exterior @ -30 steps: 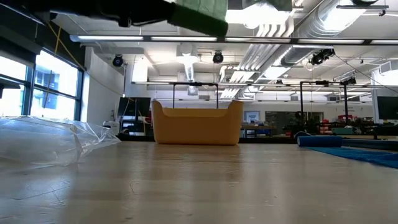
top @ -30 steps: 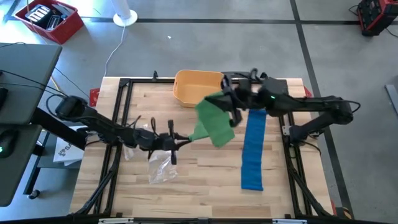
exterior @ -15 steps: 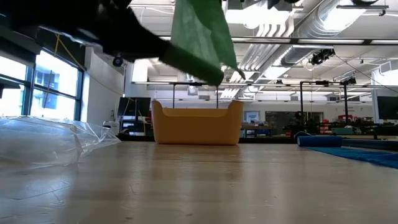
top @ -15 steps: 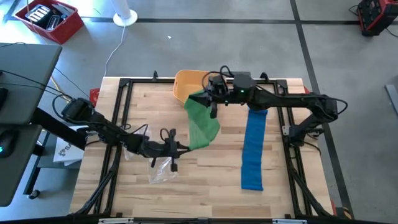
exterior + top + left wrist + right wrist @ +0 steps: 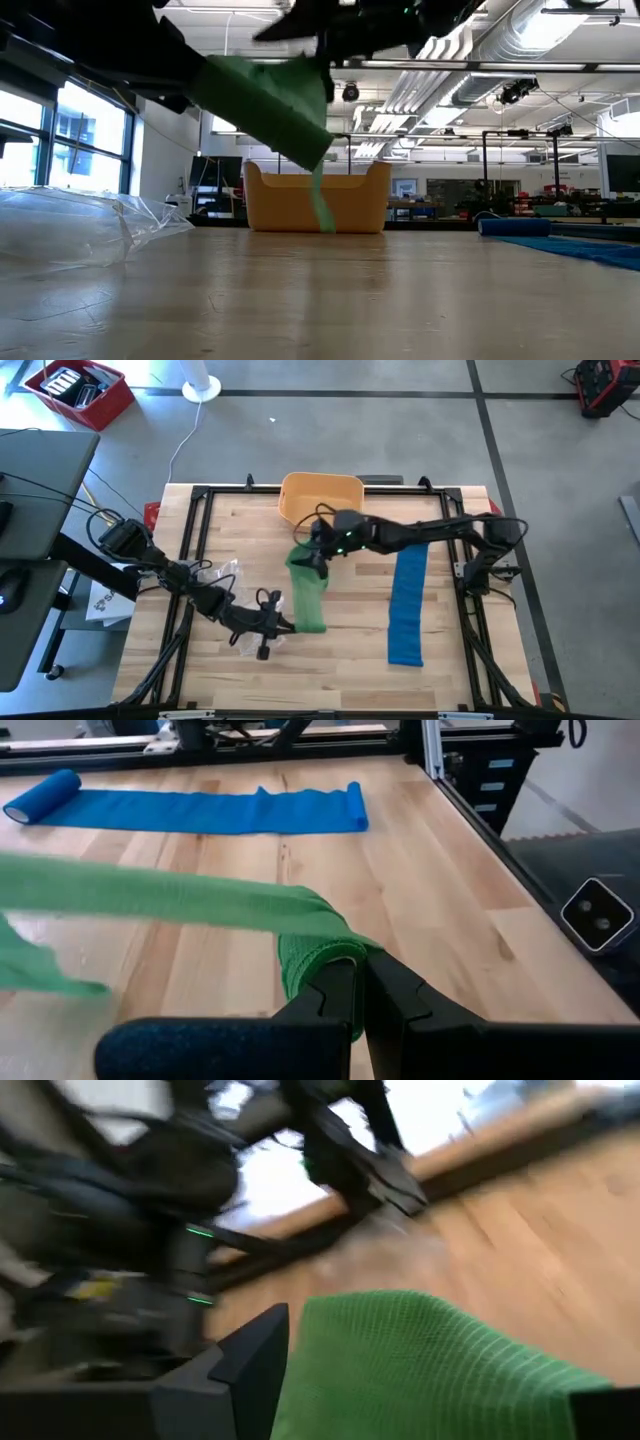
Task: Roll bandage
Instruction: Roll the green bandage
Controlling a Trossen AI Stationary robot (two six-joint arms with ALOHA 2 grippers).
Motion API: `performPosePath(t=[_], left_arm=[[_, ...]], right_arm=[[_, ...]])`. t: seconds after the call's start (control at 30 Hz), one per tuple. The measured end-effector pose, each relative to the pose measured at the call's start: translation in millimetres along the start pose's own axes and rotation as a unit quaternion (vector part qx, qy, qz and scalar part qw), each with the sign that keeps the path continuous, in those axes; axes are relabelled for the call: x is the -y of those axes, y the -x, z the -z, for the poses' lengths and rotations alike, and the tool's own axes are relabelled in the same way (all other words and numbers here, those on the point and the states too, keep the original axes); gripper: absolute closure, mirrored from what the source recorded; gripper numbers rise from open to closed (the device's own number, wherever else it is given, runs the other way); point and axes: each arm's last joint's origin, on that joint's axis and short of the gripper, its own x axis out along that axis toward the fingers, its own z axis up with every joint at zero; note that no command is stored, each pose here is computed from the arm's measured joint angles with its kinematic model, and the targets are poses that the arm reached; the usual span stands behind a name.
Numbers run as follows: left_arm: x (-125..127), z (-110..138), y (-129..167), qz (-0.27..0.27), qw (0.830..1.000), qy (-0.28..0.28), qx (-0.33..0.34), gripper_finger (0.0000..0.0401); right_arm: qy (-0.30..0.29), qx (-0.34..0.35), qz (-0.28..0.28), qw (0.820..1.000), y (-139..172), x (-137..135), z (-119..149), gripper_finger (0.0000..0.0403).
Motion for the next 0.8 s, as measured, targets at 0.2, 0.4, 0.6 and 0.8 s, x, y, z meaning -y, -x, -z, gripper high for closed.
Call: performPosePath(t=[0.2, 0.4, 0.6, 0.8], left_arm=[[1, 0, 0, 0.000, 0.999, 0.041, 0.000, 0.0401], [-3, 3, 0, -0.022, 0.996, 0.090, -0.015, 0.0401], [-6, 8, 0, -0.066, 0.993, 0.096, -0.029, 0.0401], [-6, 9, 1, -0.071, 0.993, 0.094, -0.031, 0.0401]], right_arm=[[0.002, -0.036, -0.022, 0.999, 2, 14, 2, 0.0183], [-0.002, -0.123, -0.287, 0.950, 20, 5, -8, 0.0183], [0.038, -0.174, -0.414, 0.893, 19, -20, 8, 0.0183], [0.049, 0.059, -0.388, 0.918, 27, -40, -42, 0.0183]])
